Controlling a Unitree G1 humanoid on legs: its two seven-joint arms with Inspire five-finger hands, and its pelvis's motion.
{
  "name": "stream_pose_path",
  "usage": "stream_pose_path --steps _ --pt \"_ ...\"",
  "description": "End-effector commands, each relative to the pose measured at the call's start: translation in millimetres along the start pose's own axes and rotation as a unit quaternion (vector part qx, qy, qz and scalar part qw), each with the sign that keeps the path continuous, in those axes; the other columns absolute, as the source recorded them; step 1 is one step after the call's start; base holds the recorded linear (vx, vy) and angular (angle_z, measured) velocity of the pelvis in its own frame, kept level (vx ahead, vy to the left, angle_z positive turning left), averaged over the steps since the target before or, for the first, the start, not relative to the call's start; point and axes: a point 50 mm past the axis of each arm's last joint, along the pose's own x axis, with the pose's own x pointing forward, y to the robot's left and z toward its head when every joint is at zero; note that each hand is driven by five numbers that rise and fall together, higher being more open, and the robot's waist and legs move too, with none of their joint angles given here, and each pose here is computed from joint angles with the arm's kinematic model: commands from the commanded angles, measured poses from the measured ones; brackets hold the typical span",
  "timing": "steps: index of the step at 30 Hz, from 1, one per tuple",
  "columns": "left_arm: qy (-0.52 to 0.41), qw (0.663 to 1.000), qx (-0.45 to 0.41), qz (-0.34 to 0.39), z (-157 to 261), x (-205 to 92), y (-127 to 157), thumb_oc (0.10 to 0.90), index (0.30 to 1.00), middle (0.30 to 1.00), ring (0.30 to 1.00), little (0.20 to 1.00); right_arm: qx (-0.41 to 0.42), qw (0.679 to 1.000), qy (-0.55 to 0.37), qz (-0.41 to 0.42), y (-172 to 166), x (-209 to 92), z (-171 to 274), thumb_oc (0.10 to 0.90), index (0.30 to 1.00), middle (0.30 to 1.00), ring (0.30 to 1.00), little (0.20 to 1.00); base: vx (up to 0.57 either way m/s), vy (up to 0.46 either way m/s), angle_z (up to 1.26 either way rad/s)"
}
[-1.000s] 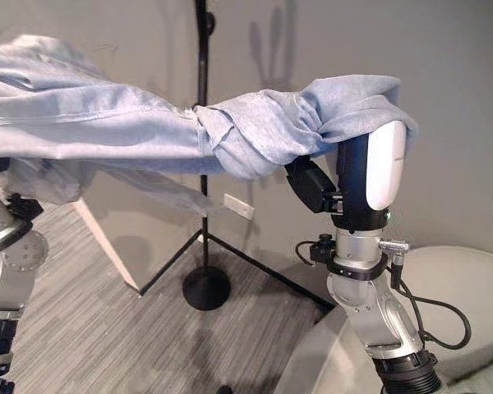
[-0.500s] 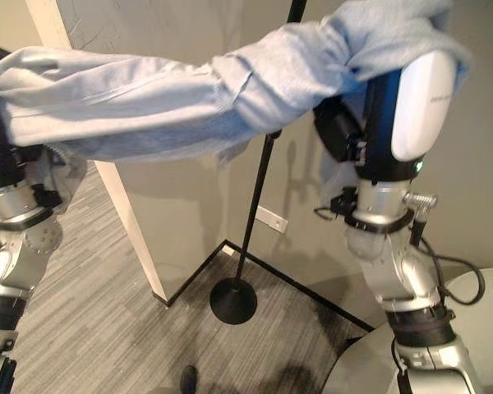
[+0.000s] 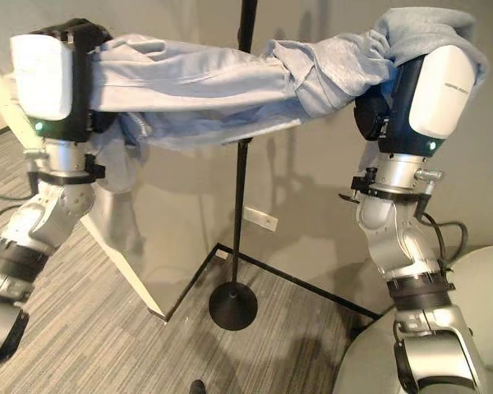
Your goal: Hang the clothes on the sofa on the clothes rack.
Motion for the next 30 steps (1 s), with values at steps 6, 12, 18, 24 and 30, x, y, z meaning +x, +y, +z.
stream_pose_path --steps 6,12,18,24,30 --pt "0.167 0.974 0.154 0.025 -92 58 66 0.4 0.3 0.3 0.3 0.3 -0.1 0.994 0.019 0.034 -15 82 -15 0.4 0.3 0.3 0.3 0.3 0.01 -0.006 -0.05" --pt "0.217 0.953 0.213 0.008 -122 60 99 0.4 0.3 0.3 0.3 0.3 -0.137 0.988 0.037 0.057 -15 106 -13 0.4 0.3 0.3 0.3 0.3 0.01 0.013 -0.04" --pt "0.273 0.942 0.193 -0.033 -141 21 81 0.4 0.3 0.3 0.3 0.3 -0.095 0.991 0.046 0.088 7 91 -7 0.4 0.3 0.3 0.3 0.3 0.0 0.009 -0.01" --pt "0.328 0.939 0.068 -0.081 -124 -61 9 0.4 0.3 0.3 0.3 0.3 0.007 0.983 0.064 0.169 60 -2 -5 0.4 0.3 0.3 0.3 0.3 -0.02 -0.002 -0.07" --pt "0.376 0.907 -0.186 -0.041 -45 -107 -54 0.4 0.3 0.3 0.3 0.3 0.146 0.948 0.192 0.206 93 -90 0 0.4 0.3 0.3 0.3 0.3 -0.01 -0.017 0.02"
